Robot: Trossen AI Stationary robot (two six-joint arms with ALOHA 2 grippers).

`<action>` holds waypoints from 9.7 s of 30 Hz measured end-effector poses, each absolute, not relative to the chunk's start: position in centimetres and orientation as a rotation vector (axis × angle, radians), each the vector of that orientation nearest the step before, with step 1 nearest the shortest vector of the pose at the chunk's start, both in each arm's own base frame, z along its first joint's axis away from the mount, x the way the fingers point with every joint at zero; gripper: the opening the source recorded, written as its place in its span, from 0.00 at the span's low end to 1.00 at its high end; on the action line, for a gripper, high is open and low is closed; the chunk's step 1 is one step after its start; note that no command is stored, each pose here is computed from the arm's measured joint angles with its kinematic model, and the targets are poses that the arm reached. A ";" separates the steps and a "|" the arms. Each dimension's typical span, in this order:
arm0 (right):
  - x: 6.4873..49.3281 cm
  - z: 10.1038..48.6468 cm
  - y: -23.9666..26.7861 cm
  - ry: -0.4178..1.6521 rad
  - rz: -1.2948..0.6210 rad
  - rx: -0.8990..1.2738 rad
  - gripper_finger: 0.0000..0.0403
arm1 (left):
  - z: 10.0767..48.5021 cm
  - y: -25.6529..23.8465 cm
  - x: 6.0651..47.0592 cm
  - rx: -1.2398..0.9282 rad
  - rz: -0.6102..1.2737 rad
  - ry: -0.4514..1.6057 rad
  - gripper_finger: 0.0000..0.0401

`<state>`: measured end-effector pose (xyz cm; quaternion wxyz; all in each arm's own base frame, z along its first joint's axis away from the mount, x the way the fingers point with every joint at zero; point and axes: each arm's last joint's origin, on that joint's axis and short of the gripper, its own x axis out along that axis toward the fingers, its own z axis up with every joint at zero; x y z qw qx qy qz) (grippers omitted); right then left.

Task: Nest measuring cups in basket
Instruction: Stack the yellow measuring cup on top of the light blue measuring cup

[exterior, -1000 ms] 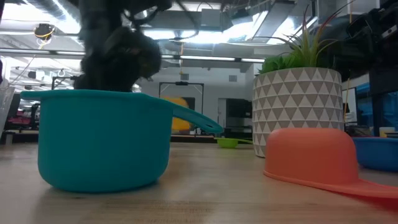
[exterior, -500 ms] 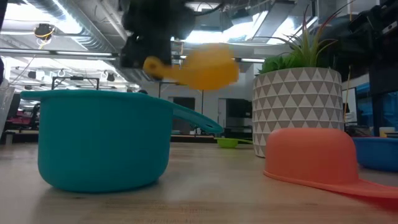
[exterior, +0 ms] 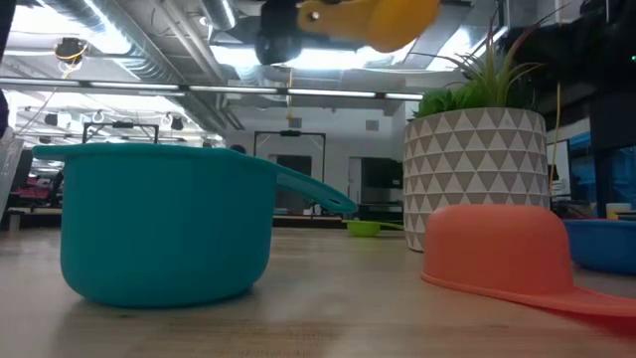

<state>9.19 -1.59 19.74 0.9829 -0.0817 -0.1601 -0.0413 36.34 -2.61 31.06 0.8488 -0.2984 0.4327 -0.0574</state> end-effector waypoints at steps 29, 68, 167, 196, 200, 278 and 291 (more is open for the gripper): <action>13.0 26.5 -2.6 -0.234 -0.209 -0.735 0.31 | 33.8 4.0 37.3 -0.675 -0.012 0.668 0.33; 19.8 27.1 -3.7 -0.259 -0.136 -1.034 0.29 | 34.2 4.1 37.6 -0.735 0.015 0.611 0.33; 18.1 27.5 -6.8 -0.443 -0.798 0.309 0.03 | 38.1 6.0 39.8 0.126 0.457 0.082 0.34; 18.3 27.6 -7.0 -0.421 -0.897 0.146 0.03 | 32.3 6.6 45.6 0.299 0.833 -0.151 0.34; 18.3 27.7 -7.0 -0.404 -0.911 0.099 0.03 | 32.3 7.2 45.6 0.302 0.836 -0.150 0.34; 18.1 27.4 -7.8 -0.419 -0.862 0.188 0.08 | 32.5 8.4 45.7 0.366 0.655 -0.196 0.01; 17.7 27.2 -9.7 -0.425 -0.642 0.282 0.15 | 32.6 8.4 45.6 0.361 0.673 -0.201 0.01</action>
